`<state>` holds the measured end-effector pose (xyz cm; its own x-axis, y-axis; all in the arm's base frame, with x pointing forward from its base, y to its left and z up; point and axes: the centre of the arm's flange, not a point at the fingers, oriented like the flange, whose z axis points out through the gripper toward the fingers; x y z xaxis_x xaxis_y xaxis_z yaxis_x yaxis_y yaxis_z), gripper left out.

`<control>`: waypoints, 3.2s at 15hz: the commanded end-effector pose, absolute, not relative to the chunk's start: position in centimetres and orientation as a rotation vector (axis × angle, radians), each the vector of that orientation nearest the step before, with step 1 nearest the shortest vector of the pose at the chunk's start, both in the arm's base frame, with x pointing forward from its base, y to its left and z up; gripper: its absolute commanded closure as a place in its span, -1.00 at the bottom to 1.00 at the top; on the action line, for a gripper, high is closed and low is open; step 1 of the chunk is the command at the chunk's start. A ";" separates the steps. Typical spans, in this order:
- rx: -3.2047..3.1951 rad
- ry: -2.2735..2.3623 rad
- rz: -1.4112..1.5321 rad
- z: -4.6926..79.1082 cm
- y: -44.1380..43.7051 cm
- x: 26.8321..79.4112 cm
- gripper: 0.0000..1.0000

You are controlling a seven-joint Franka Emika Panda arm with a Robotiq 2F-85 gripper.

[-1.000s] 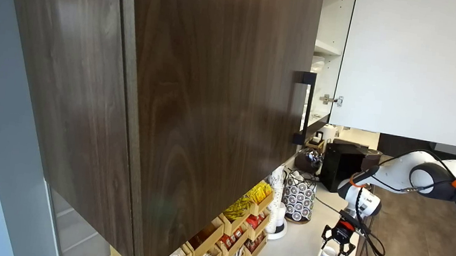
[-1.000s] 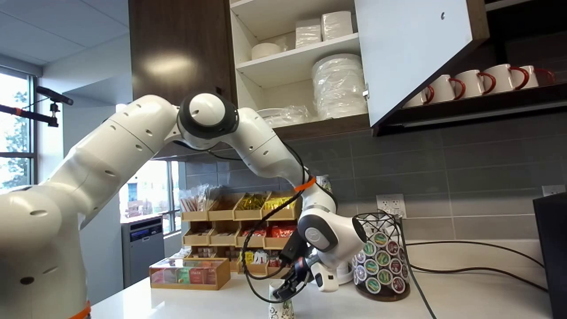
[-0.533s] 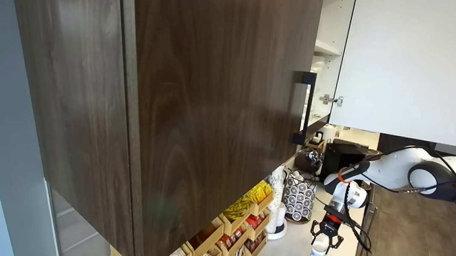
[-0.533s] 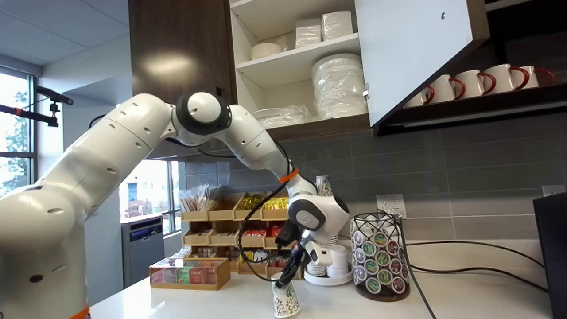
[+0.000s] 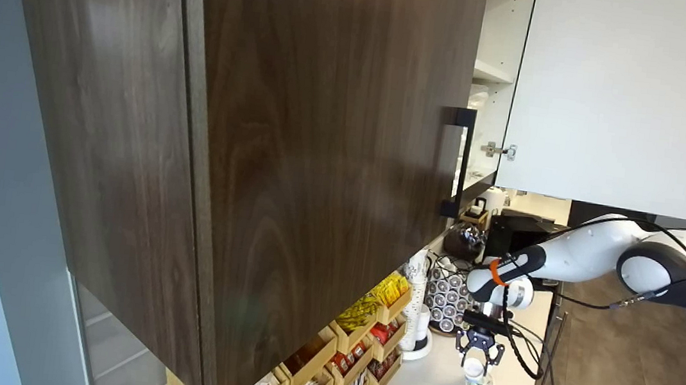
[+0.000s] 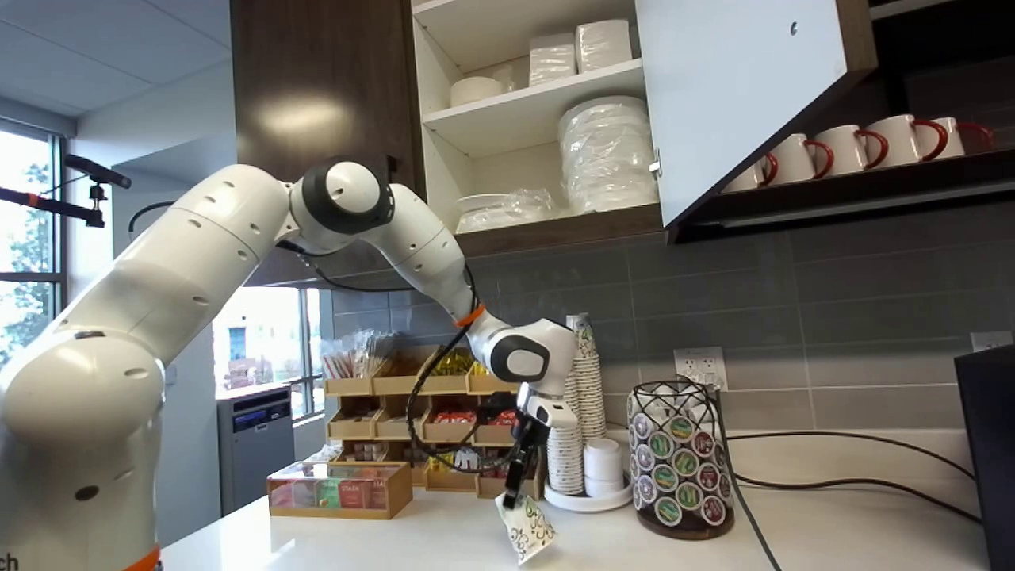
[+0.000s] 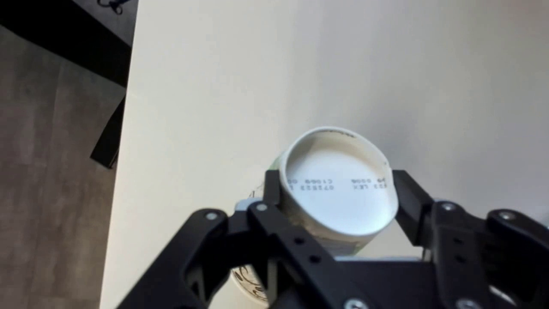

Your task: Put the cup upright in the cabinet

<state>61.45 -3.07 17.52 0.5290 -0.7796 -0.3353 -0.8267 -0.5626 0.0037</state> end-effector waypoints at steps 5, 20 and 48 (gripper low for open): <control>-2.878 1.543 0.173 17.9 -1.9 59.1 0.20; -2.777 1.511 0.040 18.1 -3.4 56.8 -1.00; -2.039 1.819 0.178 15.3 -19.6 59.9 -1.00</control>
